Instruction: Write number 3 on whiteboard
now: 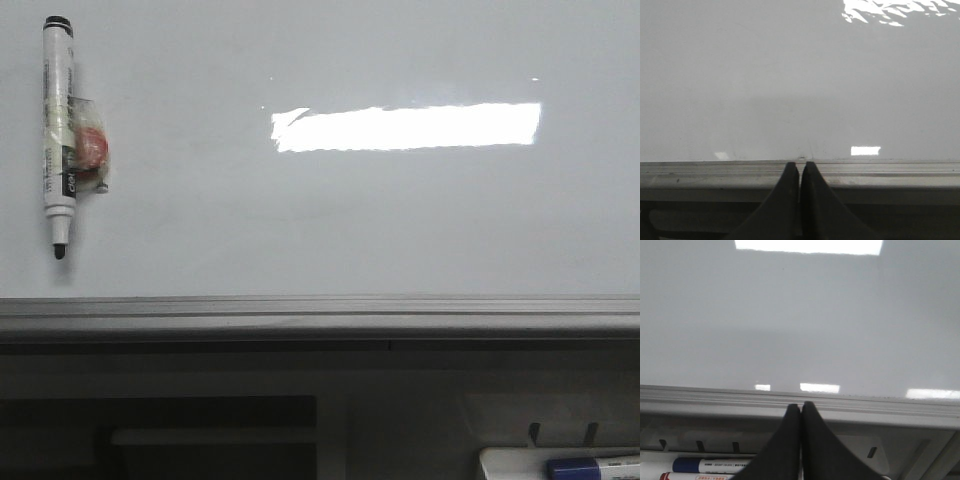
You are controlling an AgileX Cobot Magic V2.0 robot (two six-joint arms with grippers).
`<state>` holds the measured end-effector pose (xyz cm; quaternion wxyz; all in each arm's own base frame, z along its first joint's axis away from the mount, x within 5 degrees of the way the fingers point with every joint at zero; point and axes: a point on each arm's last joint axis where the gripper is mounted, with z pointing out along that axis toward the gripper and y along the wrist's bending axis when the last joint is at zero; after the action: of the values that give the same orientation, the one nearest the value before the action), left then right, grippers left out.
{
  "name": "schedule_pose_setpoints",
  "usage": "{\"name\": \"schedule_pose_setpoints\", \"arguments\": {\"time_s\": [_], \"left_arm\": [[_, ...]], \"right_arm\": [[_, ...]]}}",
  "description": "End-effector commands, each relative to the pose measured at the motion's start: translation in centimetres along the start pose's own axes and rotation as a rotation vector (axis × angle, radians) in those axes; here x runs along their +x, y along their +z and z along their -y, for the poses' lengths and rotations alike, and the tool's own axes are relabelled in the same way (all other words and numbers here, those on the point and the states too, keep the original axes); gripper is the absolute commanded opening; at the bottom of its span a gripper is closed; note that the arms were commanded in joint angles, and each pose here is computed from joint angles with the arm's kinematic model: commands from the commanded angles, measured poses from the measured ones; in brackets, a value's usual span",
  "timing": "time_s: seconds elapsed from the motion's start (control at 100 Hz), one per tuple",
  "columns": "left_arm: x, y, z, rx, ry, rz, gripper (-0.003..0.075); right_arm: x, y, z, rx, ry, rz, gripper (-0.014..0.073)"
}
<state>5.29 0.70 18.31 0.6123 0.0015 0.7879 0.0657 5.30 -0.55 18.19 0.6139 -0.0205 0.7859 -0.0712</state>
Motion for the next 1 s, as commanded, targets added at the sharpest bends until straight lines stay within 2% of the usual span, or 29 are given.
{"name": "schedule_pose_setpoints", "arguments": {"time_s": [0.0, 0.43, 0.79, 0.87, 0.99], "left_arm": [[-0.2, -0.1, 0.1, 0.009, -0.009, 0.069, -0.002], [-0.2, -0.1, 0.1, 0.009, -0.009, 0.069, -0.002], [-0.3, -0.1, -0.1, -0.017, 0.07, 0.073, -0.002], [-0.8, -0.1, 0.0, -0.003, 0.033, 0.127, -0.002], [-2.3, -0.4, 0.1, 0.021, -0.042, 0.3, -0.002]], "right_arm": [[0.8, 0.2, -0.1, 0.004, 0.008, 0.003, -0.0061], [0.8, 0.2, -0.1, 0.004, 0.008, 0.003, -0.0061], [0.8, 0.2, -0.1, 0.004, 0.008, 0.003, -0.0061], [0.5, 0.2, -0.1, 0.006, 0.008, 0.031, -0.0061], [-0.1, 0.2, 0.0, 0.01, 0.01, 0.093, -0.0061]]}}
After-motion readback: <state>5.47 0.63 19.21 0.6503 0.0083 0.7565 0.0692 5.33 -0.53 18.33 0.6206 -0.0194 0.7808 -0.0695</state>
